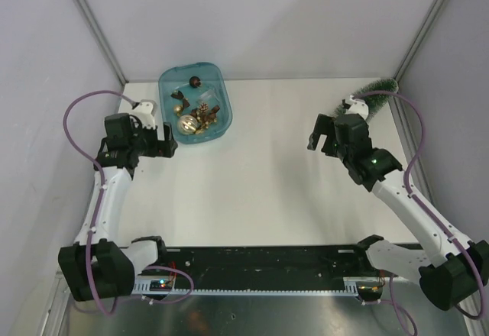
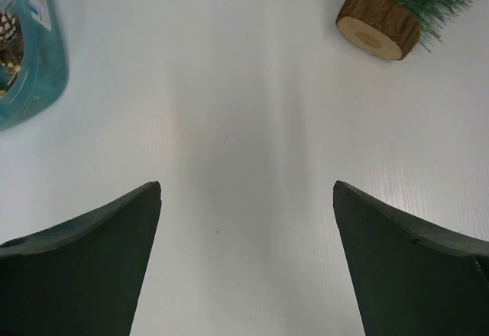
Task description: Decorate the small christmas tree
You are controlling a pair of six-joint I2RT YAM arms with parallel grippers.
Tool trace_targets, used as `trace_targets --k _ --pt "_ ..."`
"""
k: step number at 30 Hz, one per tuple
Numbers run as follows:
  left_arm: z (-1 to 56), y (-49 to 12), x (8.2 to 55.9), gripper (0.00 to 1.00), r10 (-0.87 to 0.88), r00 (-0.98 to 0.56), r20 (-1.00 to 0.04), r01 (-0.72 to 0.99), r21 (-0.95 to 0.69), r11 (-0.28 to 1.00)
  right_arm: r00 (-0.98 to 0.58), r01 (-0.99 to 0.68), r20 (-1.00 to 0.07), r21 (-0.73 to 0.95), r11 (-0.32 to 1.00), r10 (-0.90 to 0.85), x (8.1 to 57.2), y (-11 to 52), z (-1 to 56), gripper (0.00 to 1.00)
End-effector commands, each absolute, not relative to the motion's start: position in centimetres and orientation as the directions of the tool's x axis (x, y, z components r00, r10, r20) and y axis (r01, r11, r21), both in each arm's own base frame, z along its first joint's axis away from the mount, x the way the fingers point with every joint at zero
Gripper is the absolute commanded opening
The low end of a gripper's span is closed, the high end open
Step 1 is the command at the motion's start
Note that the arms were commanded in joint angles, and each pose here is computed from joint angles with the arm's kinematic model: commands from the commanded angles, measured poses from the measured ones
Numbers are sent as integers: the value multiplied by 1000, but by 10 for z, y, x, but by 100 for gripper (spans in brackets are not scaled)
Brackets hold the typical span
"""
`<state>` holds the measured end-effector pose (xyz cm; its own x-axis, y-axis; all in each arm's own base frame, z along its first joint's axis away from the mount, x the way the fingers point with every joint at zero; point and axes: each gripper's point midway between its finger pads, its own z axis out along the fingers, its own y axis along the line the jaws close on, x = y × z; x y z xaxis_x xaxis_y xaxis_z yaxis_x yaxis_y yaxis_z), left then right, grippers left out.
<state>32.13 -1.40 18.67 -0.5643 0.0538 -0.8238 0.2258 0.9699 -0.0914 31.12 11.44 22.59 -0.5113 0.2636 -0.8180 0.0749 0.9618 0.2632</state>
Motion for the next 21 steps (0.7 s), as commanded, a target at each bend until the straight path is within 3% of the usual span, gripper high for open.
trace_targets --k 1,12,21 --pt "201 -3 344 100 32 -546 -837 166 -71 984 -466 2 -852 270 963 240 310 129 253 99" --pt "193 6 427 100 -122 -609 -784 45 -187 981 -429 1 -890 172 985 156 300 139 255 99" --pt "153 22 477 100 -194 -651 -734 -66 -199 978 -404 -12 -902 172 985 152 296 144 262 98"
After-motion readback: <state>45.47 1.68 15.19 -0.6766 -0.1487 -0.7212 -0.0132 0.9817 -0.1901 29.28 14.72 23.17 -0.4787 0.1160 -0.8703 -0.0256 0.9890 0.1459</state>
